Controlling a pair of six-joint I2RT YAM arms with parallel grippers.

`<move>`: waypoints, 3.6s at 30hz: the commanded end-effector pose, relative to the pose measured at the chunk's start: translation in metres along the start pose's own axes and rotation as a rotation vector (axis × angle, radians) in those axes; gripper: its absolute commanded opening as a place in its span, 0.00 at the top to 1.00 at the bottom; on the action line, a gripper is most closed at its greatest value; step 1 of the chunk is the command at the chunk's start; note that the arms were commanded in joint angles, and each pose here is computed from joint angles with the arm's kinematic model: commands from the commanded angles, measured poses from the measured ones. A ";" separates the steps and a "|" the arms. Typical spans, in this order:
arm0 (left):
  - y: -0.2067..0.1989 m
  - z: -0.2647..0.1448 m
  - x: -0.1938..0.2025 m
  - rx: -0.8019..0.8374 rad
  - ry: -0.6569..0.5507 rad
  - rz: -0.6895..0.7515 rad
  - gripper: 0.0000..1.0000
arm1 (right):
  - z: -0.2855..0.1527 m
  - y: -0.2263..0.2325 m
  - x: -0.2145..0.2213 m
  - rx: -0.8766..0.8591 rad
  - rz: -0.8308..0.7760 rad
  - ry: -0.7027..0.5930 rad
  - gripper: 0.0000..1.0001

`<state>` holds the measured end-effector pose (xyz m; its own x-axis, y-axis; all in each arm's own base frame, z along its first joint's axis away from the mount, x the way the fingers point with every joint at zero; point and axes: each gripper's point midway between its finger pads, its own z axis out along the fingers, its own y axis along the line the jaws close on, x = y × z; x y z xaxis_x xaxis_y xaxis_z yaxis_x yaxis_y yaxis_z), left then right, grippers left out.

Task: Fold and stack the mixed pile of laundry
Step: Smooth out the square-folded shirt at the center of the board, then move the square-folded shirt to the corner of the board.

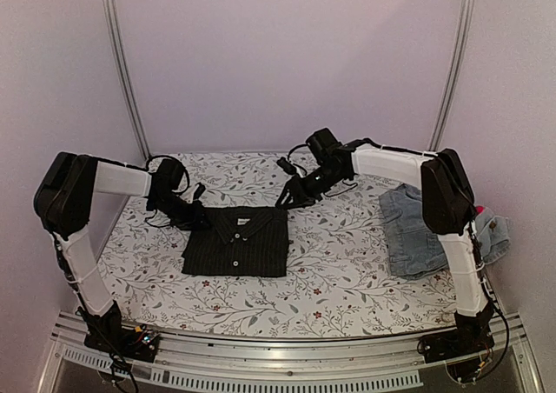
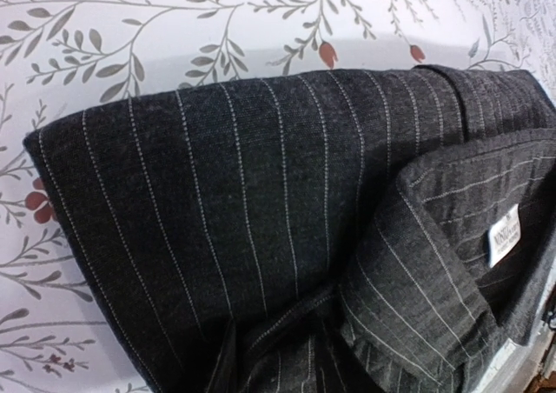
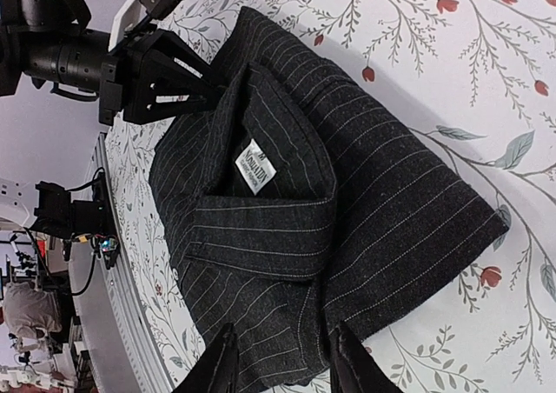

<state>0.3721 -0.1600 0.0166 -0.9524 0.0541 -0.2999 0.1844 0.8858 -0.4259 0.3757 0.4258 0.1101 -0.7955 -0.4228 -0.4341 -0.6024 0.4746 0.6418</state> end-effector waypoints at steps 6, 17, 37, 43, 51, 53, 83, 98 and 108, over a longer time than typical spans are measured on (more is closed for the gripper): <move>-0.001 -0.003 -0.001 0.016 0.009 -0.002 0.67 | 0.034 -0.027 0.031 0.002 0.034 0.084 0.56; -0.004 -0.002 0.003 0.040 0.025 0.007 0.73 | 0.036 -0.013 0.043 -0.050 0.015 0.116 0.82; -0.016 -0.063 -0.021 0.076 -0.182 0.056 1.00 | -0.002 0.019 0.005 -0.015 -0.073 0.002 1.00; -0.005 -0.060 -0.036 0.044 -0.228 0.036 1.00 | 0.001 0.004 -0.010 0.059 -0.079 -0.039 1.00; 0.025 -0.021 -0.035 -0.017 -0.194 -0.029 1.00 | 0.033 -0.064 0.002 0.249 -0.009 -0.020 1.00; 0.035 -0.009 -0.032 -0.042 -0.176 -0.051 1.00 | 0.039 -0.071 -0.001 0.258 -0.004 -0.025 1.00; -0.059 -0.063 -0.042 -0.142 -0.192 0.054 0.00 | -0.137 -0.016 -0.054 0.204 0.066 -0.356 0.35; 0.038 0.046 -0.013 -0.416 0.095 -0.201 0.00 | -0.150 -0.026 -0.016 0.257 0.128 -0.340 0.35; 0.178 0.007 -0.124 -0.528 -0.018 -0.146 0.00 | -0.192 -0.024 -0.003 0.288 0.155 -0.382 0.31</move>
<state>0.5319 -0.0812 0.0169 -0.8948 -0.1849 -0.4063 -0.1313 0.9789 -0.1563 0.4100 0.2881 0.1932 -0.8268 -0.0770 -0.5571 -0.4367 0.7121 0.5497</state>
